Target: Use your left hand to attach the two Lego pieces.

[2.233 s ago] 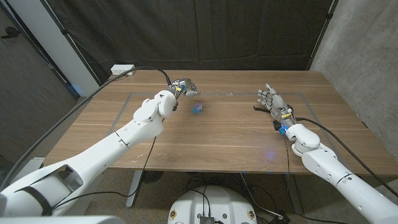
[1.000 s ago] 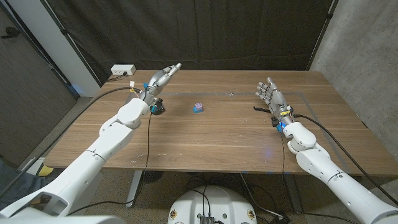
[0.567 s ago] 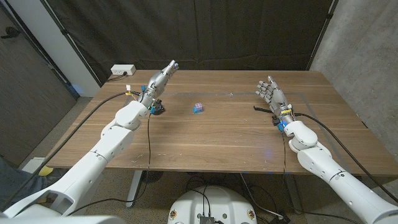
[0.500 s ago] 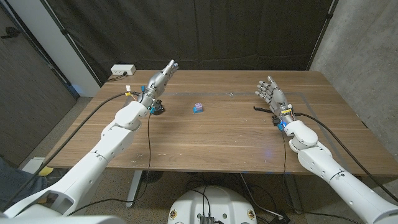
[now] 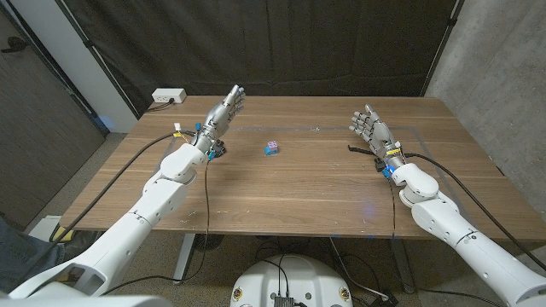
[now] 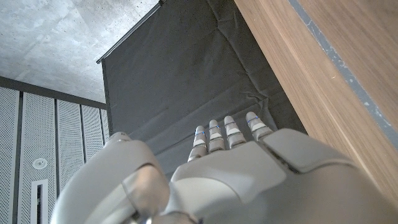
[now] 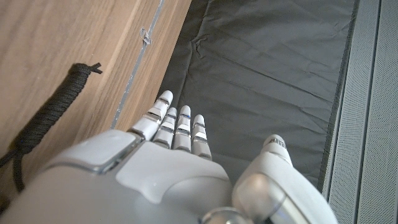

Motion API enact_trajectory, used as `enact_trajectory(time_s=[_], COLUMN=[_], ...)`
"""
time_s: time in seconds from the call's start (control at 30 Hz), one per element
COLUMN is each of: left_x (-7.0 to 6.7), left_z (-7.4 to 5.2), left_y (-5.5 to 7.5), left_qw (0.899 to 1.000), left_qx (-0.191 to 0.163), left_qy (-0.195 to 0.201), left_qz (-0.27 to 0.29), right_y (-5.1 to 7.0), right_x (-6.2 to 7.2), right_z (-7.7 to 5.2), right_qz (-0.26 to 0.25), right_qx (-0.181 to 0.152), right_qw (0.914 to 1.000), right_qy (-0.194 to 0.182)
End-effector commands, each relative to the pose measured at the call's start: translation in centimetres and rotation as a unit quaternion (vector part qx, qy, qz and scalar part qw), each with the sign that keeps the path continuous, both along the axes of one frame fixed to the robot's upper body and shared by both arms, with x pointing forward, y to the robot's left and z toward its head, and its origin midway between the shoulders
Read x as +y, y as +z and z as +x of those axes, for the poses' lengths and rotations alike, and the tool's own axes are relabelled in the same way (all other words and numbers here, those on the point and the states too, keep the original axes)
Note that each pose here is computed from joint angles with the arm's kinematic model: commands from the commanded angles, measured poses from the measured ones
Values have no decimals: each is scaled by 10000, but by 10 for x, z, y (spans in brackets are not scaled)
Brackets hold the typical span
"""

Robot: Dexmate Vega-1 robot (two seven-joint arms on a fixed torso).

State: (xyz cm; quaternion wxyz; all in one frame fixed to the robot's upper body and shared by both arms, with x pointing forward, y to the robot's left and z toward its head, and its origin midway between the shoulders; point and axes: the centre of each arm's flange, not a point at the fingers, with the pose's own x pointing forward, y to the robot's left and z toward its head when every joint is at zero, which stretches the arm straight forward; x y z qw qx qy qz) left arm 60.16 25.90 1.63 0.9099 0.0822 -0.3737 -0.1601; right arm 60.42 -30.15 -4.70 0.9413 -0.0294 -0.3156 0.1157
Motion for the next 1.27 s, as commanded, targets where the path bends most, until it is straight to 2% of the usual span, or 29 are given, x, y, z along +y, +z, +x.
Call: enact_trajectory(time_s=[0.03,0.2,0.37,0.57,0.97,1.27], left_x=[-12,-14,-14,-15,-18,-17], left_z=[9,15,16,13,16,10], left_y=[-17,-26,-29,-25,-23,-22], left_qw=[10000,9996,9996,9998,9996,9995], left_qx=[-51,127,147,128,190,126], left_qy=[-37,-207,-232,-128,-193,-223], left_qz=[-53,-132,-106,-26,100,165], right_y=[-11,-13,-15,-18,-20,-22], right_x=[-3,-2,-3,-4,-1,2], right_z=[2,5,4,3,2,1], right_qz=[234,190,215,271,242,221], right_qx=[86,135,174,197,262,293], right_qw=[9997,9997,9996,9994,9994,9993], right_qy=[-17,22,-2,-31,-20,-21])
